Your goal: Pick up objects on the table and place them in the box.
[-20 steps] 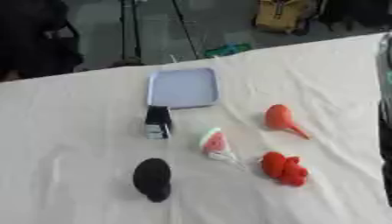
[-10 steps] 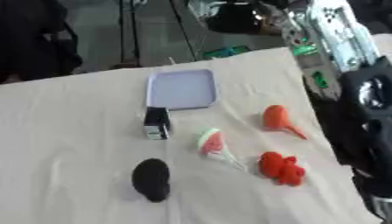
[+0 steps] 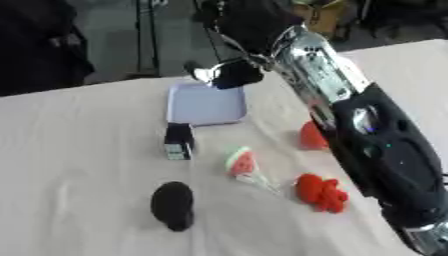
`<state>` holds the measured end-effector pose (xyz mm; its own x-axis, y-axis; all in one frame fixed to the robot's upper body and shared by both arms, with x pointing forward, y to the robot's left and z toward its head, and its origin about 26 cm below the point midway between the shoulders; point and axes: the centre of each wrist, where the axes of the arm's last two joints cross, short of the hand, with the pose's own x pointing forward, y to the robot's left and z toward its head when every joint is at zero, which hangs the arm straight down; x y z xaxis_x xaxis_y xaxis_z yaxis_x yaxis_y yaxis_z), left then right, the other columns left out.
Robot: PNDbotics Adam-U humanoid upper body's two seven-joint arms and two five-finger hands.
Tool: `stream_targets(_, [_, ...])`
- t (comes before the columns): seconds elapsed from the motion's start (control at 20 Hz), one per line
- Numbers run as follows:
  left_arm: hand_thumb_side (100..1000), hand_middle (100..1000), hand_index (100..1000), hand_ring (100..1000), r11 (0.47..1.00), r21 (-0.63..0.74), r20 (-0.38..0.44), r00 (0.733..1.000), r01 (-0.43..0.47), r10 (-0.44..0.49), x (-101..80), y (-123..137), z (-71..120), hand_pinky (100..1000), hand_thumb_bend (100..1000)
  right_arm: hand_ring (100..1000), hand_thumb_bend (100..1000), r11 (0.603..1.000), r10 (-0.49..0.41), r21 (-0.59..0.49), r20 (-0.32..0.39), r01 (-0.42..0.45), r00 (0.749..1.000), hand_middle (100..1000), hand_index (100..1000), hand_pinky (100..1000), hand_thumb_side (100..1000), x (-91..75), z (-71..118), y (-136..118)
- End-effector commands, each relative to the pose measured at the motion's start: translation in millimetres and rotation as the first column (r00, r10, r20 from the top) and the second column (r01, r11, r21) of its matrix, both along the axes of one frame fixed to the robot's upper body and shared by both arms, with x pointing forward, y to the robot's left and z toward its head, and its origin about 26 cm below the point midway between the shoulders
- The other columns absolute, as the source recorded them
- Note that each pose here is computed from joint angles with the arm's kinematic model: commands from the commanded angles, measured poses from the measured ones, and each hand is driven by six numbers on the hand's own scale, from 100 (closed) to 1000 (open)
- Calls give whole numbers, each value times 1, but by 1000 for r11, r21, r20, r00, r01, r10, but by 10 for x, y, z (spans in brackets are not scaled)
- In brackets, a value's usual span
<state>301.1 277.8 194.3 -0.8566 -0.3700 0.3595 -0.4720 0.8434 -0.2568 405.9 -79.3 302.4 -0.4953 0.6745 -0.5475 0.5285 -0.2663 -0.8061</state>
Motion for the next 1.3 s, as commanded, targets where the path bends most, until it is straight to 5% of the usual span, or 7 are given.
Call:
stream_targets(0.05, [940, 704, 696, 636, 1000, 12, 13, 1000, 1, -1, -21, 9, 51, 665, 100, 879, 386, 1000, 11, 18, 8, -11, 1000, 853, 939, 863, 1000, -22, 114, -39])
stream_targets(0.45, [939, 705, 695, 638, 1000, 29, 1, 1000, 2, -2, -25, 19, 48, 667, 100, 887, 349, 1000, 18, 11, -23, -18, 1000, 851, 940, 866, 1000, -2, 230, -288])
stream_targets(0.75, [938, 706, 695, 638, 999, 45, -6, 1000, -10, 10, -32, 51, 48, 668, 100, 887, 359, 1000, -1, -1, -99, 1, 995, 843, 938, 875, 1000, -26, 245, -819])
stream_targets(1.05, [939, 707, 695, 640, 998, 57, -1, 1000, -22, 23, -30, 72, 74, 669, 100, 875, 337, 996, -56, 57, -199, 69, 978, 838, 935, 881, 1000, -122, -42, -1380])
stream_targets(1.3, [938, 708, 695, 640, 997, 69, -4, 1000, -24, 25, -30, 77, 83, 669, 100, 871, 323, 992, -75, 77, -237, 96, 969, 837, 935, 881, 1000, -205, -283, -1613])
